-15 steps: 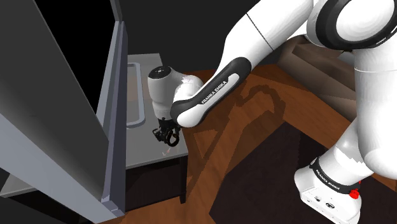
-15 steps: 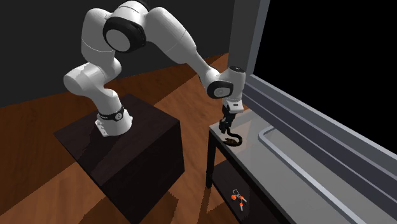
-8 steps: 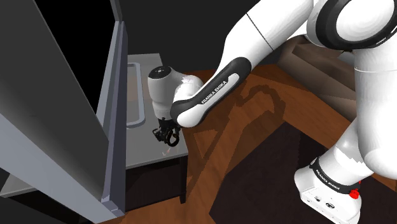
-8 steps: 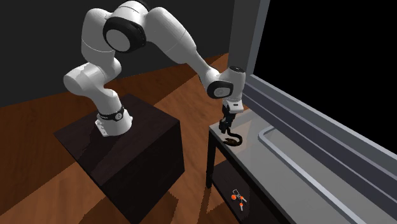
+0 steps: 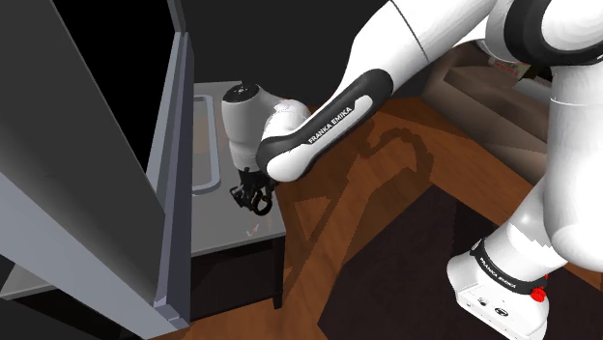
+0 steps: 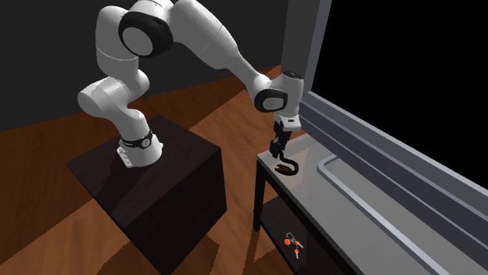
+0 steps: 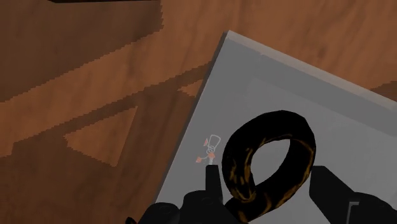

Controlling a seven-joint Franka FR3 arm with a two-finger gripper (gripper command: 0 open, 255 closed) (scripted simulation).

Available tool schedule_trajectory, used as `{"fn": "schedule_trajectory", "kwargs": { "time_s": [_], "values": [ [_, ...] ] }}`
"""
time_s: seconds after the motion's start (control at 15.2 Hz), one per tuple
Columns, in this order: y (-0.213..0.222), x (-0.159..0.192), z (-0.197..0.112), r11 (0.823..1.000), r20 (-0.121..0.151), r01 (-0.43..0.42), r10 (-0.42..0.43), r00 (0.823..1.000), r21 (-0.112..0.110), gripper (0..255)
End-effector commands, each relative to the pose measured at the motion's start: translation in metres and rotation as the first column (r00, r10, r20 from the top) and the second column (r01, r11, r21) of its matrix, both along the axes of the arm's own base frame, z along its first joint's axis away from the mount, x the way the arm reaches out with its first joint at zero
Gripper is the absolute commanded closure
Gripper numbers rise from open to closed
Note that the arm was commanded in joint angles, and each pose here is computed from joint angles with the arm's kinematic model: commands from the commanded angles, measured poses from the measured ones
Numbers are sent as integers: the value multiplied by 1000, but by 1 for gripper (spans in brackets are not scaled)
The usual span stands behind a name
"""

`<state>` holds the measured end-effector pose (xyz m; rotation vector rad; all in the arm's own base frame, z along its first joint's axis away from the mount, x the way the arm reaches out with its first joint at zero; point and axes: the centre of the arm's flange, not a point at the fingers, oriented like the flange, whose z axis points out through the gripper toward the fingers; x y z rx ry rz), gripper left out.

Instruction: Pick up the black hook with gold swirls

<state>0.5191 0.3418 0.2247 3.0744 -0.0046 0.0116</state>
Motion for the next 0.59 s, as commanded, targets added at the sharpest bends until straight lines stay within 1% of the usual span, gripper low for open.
{"fn": "schedule_trajectory", "kwargs": {
  "time_s": [0.0, 0.4, 0.53],
  "values": [
    [-1, 1, 11, 1000, 0, 0, 0, 1000, 0, 255],
    [-1, 1, 43, 1000, 0, 0, 0, 1000, 0, 255],
    [-1, 1, 44, 1000, 0, 0, 0, 1000, 0, 255]
  ]
}}
